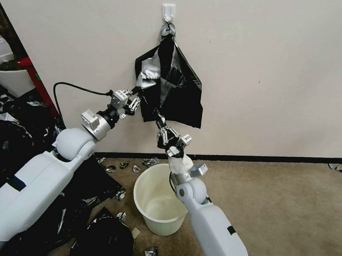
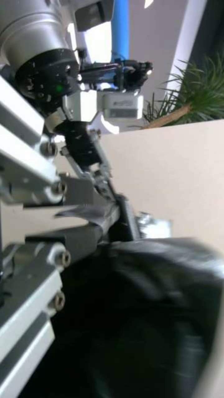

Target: Place a trash bag onto the trash bin.

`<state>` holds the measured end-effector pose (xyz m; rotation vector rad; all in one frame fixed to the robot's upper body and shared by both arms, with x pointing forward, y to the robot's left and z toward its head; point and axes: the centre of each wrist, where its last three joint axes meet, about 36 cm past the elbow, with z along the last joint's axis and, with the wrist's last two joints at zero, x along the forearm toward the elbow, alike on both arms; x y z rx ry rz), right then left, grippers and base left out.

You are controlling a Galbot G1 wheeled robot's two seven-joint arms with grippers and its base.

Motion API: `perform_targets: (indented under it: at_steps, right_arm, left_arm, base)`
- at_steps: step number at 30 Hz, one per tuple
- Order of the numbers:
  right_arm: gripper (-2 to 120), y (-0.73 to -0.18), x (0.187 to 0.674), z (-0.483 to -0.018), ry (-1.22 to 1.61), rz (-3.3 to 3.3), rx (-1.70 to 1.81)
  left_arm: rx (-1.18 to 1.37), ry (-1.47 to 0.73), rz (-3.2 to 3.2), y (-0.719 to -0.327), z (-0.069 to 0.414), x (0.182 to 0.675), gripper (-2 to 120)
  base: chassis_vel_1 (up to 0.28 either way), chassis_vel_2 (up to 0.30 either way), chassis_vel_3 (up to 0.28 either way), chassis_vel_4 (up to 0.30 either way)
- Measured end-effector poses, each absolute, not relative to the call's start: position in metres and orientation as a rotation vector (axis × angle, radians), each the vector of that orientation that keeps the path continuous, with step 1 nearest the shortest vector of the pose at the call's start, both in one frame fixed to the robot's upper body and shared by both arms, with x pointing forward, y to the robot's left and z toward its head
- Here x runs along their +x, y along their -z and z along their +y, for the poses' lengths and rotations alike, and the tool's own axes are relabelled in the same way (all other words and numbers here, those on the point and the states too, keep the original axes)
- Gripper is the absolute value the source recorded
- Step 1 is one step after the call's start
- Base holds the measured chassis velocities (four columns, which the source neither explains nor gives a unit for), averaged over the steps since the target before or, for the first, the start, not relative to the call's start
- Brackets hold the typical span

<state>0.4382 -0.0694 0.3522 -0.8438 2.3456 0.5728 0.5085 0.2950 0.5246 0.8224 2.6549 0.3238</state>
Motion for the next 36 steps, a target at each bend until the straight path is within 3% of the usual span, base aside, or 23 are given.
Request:
perform_targets:
  at_steps: [2,5,11,18,23,36]
  right_arm:
    - [17,-0.357,0.43,-0.075,-0.538,2.339,-0.82]
    - [34,-0.392,0.407,-0.096,-0.445,2.322,-0.698]
    - [52,-0.443,0.406,-0.118,-0.197,2.393,-0.543]
    - [80,-0.492,0.448,-0.156,0.397,2.366,-0.6]
    - [97,-0.52,0.463,-0.165,0.613,2.404,-0.641]
    - [100,-0.538,0.475,-0.177,0.87,2.464,-0.665]
  left_arm:
    - [0.82,-0.29,2.658,-0.524,0.293,0.507,0]
    - [0.814,-0.192,2.662,-0.523,0.287,0.5,0]
    - [0.823,-0.103,2.648,-0.525,0.277,0.491,0]
    - [0.848,-0.04,2.634,-0.527,0.265,0.477,0]
    - [0.843,-0.037,2.637,-0.525,0.266,0.473,0]
    - [0.832,-0.03,2.625,-0.529,0.267,0.468,0]
  base:
    - [0.0,0.0,0.0,0.0]
    - [0.0,0.0,0.0,0.0]
    - [0.0,0.0,0.0,0.0]
    - [0.0,0.0,0.0,0.0]
    - [0.0,0.0,0.0,0.0]
    - [0.0,0.0,0.0,0.0]
